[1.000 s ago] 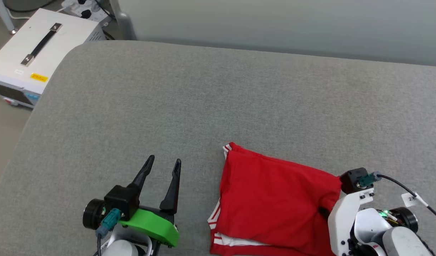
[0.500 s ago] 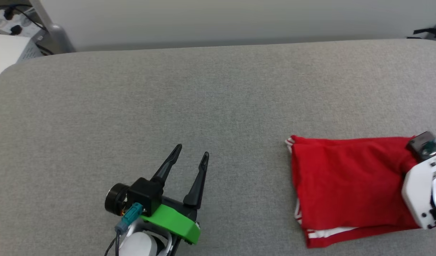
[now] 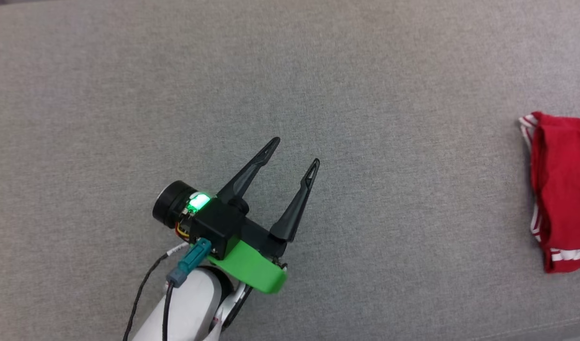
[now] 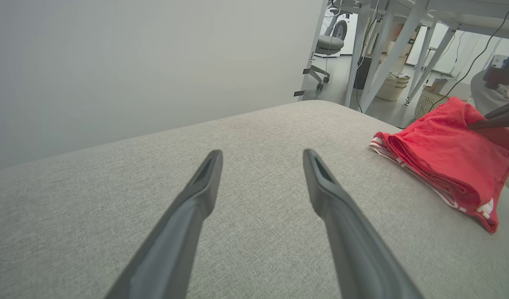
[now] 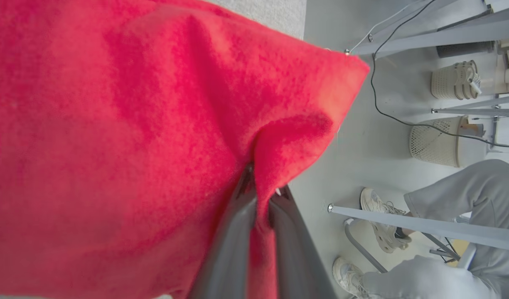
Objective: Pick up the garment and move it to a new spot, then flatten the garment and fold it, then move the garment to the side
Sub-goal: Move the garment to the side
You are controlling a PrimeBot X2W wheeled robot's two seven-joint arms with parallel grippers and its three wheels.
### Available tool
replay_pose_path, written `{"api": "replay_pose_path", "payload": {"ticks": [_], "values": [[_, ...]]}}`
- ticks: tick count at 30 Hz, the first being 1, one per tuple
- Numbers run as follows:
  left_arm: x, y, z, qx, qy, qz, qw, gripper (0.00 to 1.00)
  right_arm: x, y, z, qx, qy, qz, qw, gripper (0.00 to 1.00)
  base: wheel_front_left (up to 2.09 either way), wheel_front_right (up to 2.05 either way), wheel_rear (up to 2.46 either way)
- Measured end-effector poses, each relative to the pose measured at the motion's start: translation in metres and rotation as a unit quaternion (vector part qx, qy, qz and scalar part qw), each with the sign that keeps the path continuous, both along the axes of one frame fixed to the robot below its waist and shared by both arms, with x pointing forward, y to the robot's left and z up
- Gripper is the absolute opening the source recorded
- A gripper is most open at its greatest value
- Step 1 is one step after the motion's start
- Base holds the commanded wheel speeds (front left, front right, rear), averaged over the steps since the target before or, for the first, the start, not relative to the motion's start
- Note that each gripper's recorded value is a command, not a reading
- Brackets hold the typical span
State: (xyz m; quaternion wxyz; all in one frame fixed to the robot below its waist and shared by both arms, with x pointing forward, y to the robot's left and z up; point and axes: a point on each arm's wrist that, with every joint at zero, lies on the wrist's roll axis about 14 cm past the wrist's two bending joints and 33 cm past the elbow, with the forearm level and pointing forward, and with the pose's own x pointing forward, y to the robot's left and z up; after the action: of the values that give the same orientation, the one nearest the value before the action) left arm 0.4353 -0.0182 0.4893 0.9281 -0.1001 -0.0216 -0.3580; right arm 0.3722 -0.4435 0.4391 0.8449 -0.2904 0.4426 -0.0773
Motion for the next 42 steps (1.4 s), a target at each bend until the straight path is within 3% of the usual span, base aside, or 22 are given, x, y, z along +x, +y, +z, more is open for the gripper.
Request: {"api": "replay_pose_path", "payload": {"ticks": [7,19,20,21,29,36,37,38,42], "values": [[0.016,-0.009,-0.022,0.000,0.018,-0.023,1.000,1.00,0.015,-0.046,-0.003,-0.038,-0.028,-0.037,0.998,0.00,0.00,0.00,0.00],[0.030,-0.015,-0.057,-0.003,0.051,-0.038,0.998,1.00,0.018,-0.067,-0.042,-0.047,-0.030,-0.080,0.995,0.00,0.00,0.00,0.00],[0.030,-0.015,-0.057,-0.003,0.051,-0.038,0.998,1.00,0.018,-0.068,-0.042,-0.047,-0.033,-0.083,0.995,0.46,0.00,0.00,0.00],[0.030,-0.014,-0.057,-0.002,0.051,-0.037,0.998,1.00,0.018,-0.069,-0.041,-0.048,-0.035,-0.083,0.995,1.00,0.00,0.00,0.00],[0.029,-0.007,-0.044,-0.008,0.039,-0.019,0.999,1.00,0.030,-0.070,-0.024,-0.050,-0.076,-0.071,0.993,1.00,0.00,0.00,0.00],[0.029,0.011,-0.032,-0.008,0.030,0.021,0.999,1.00,0.053,-0.048,0.009,-0.025,-0.150,-0.032,0.988,1.00,0.00,0.00,0.00],[0.028,0.016,-0.030,-0.007,0.029,0.031,0.999,1.00,0.059,-0.041,0.016,-0.016,-0.167,-0.024,0.985,1.00,0.00,0.00,0.00],[0.026,0.030,-0.024,-0.003,0.029,0.057,0.998,1.00,0.076,-0.015,0.039,0.019,-0.221,0.002,0.975,1.00,0.00,0.00,0.00],[0.023,0.053,-0.014,0.008,0.021,0.096,0.995,1.00,0.094,0.027,0.078,0.083,-0.307,0.039,0.947,1.00,0.00,0.00,0.00]]}}
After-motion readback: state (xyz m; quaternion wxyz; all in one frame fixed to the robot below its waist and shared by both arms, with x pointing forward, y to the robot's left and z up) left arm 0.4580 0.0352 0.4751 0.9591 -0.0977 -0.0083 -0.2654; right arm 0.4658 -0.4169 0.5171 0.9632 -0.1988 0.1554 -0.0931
